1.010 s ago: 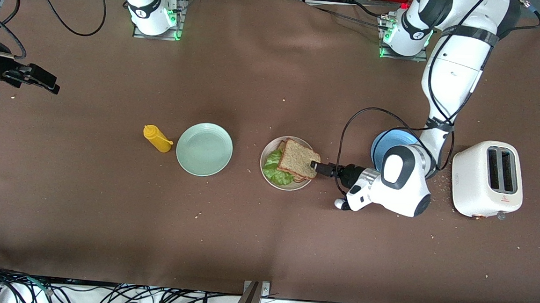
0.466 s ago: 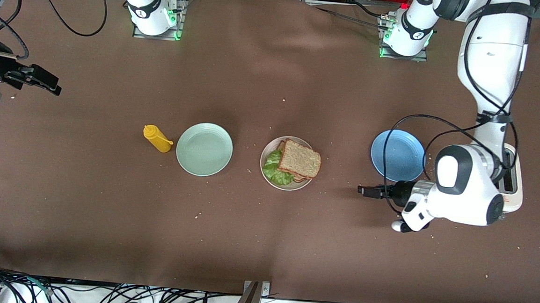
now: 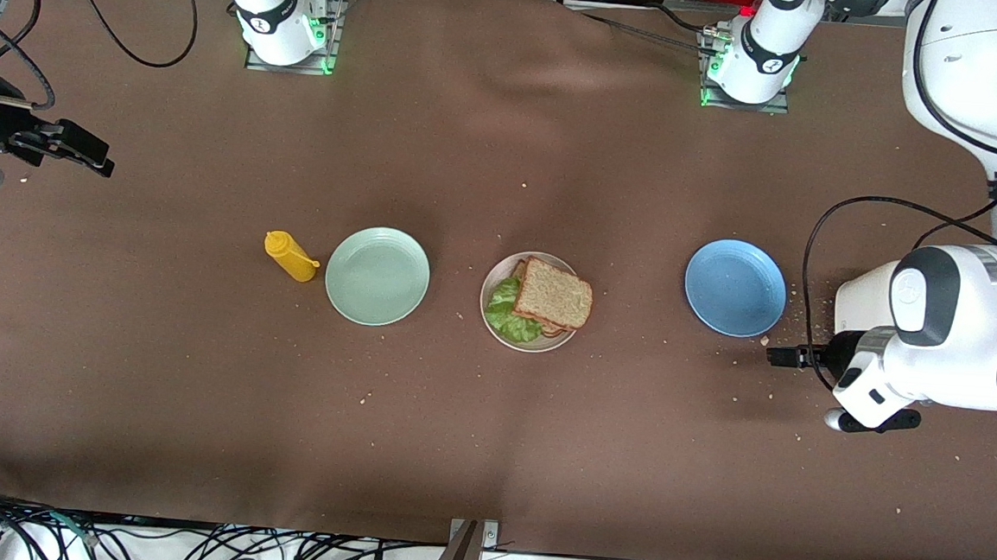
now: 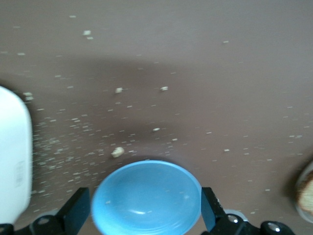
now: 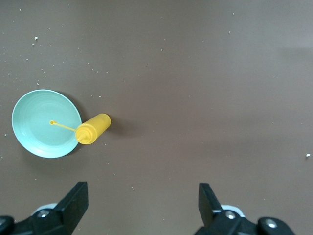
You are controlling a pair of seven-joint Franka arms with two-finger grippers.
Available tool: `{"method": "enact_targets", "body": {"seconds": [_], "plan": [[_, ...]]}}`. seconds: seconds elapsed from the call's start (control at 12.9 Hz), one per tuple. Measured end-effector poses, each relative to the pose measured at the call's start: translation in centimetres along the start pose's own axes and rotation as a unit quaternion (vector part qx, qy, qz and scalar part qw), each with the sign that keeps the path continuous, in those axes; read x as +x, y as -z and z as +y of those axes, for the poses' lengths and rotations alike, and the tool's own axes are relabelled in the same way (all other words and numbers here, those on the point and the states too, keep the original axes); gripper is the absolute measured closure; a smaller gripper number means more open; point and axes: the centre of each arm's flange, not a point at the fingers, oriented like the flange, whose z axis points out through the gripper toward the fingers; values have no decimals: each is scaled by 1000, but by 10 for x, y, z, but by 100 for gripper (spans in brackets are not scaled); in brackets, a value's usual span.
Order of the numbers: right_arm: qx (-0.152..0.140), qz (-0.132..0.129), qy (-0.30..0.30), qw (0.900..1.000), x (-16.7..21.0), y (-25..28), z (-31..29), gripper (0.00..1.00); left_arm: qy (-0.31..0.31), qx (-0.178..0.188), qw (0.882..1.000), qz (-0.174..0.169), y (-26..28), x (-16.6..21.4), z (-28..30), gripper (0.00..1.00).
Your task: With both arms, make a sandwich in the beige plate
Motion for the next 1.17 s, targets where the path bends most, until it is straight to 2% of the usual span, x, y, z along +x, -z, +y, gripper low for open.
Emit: {"method": "enact_targets", "body": {"seconds": [0.23,0.39,0.54,0.93,1.17], "plan": [[0,0,2,1000,0,0,0,0,14,16,1000,7,32,-12,-43,0],[0,-1,2,1000,0,0,0,0,13,37,999,7,54,-35,-58,0],[0,1,3,1000,0,0,-1,0,4,35,999,9,75,-71,-51,0],[1,15,7,1000,6,-1,-5,0,-30,20,999,40,147,-161,-15,0],[0,8,11,1000,7,-6,-7,0,-48,20,997,55,174,-193,6,0]]}}
